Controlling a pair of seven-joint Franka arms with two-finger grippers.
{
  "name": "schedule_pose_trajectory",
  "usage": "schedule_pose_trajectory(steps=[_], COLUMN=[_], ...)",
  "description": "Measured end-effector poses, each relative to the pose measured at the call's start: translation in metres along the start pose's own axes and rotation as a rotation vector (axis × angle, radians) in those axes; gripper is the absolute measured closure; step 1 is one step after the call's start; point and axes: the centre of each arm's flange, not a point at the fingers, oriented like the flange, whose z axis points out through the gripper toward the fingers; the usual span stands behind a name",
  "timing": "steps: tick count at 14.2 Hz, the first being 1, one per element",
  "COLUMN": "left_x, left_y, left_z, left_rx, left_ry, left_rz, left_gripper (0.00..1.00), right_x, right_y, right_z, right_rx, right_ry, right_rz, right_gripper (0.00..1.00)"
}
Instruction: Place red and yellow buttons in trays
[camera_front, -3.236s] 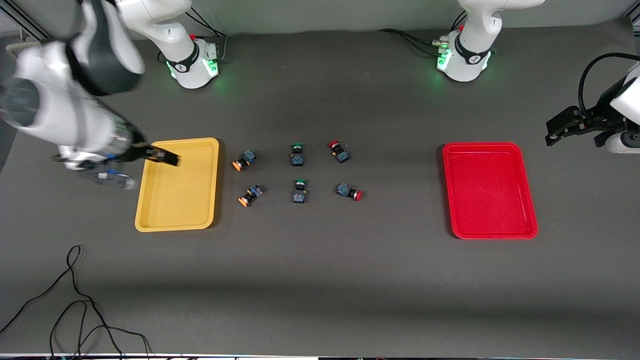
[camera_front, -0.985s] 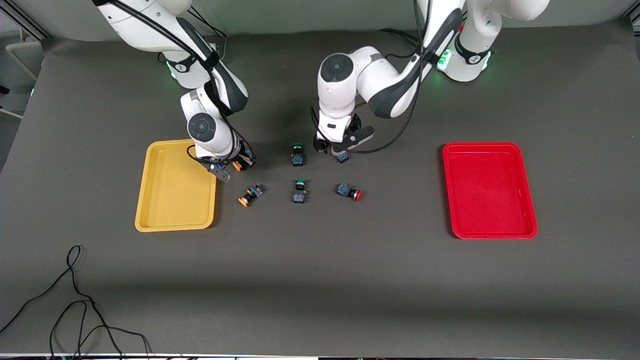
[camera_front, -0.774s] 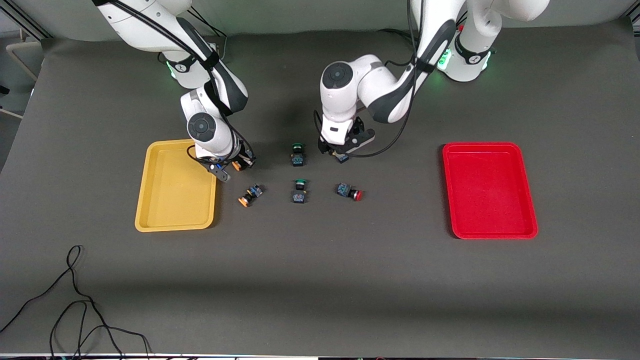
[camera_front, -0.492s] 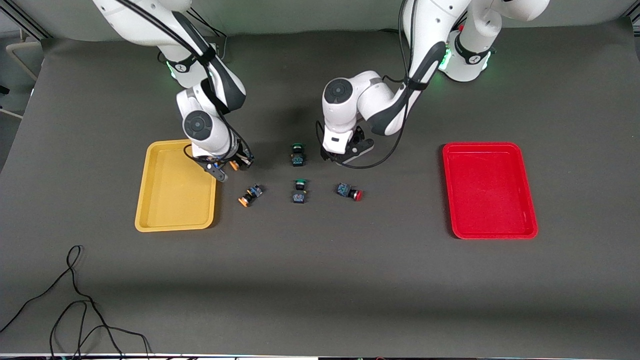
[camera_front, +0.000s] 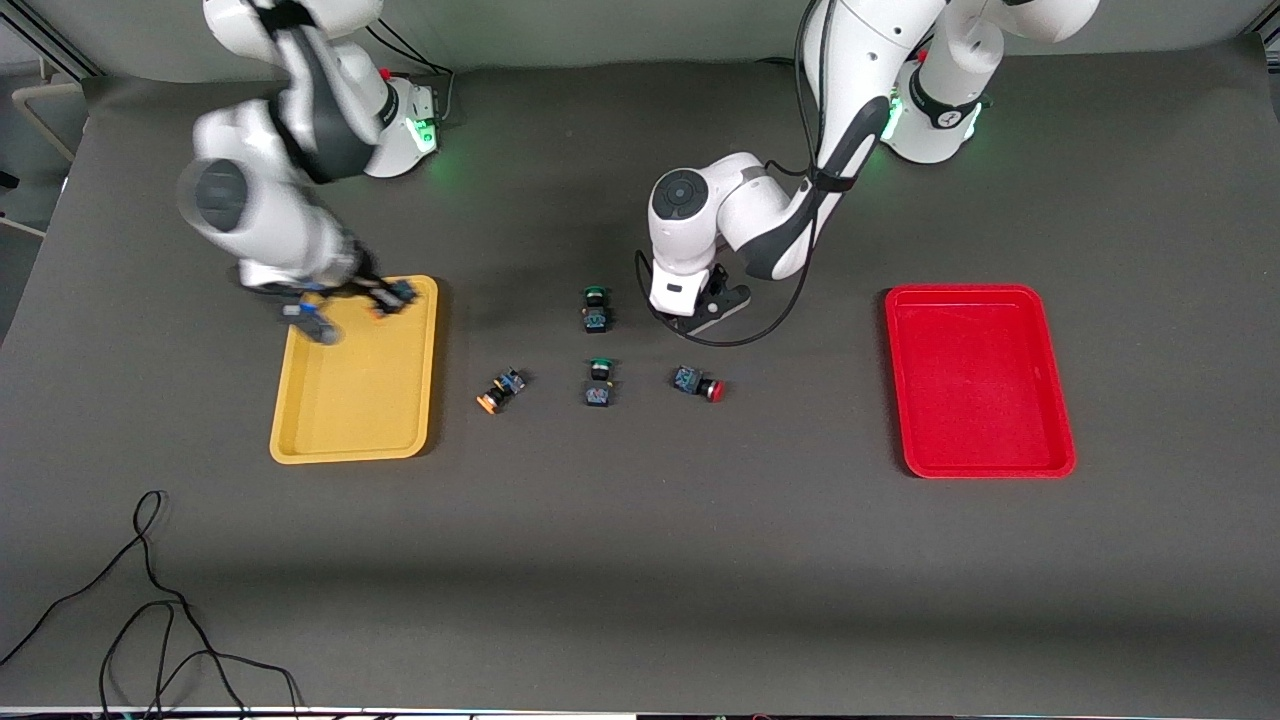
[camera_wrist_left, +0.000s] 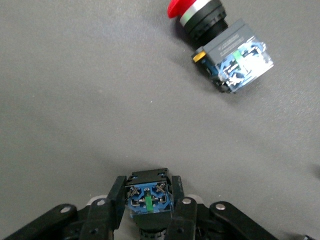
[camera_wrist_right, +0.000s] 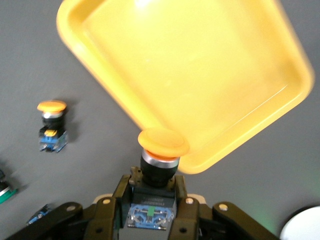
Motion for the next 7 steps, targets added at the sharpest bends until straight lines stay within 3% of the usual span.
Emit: schedule_pose_trajectory(steps=[3,7], left_x=[0.014,0.058], left_y=[0.007,0.012], left_z=[-0.011,-0.084], left_rx=[-0.023,-0.05], left_ry=[0.007,0.013], left_rz=[-0.02,0.045], left_gripper=[0.59,0.59], right_x=[0.025,0.044], right_y=[0.034,0.06], right_z=[0.018,0.095], right_rx=[0.003,-0.003], right_ry=[-0.026,0.004], right_rz=[0.006,-0.024], right_gripper=[0.61,0.61])
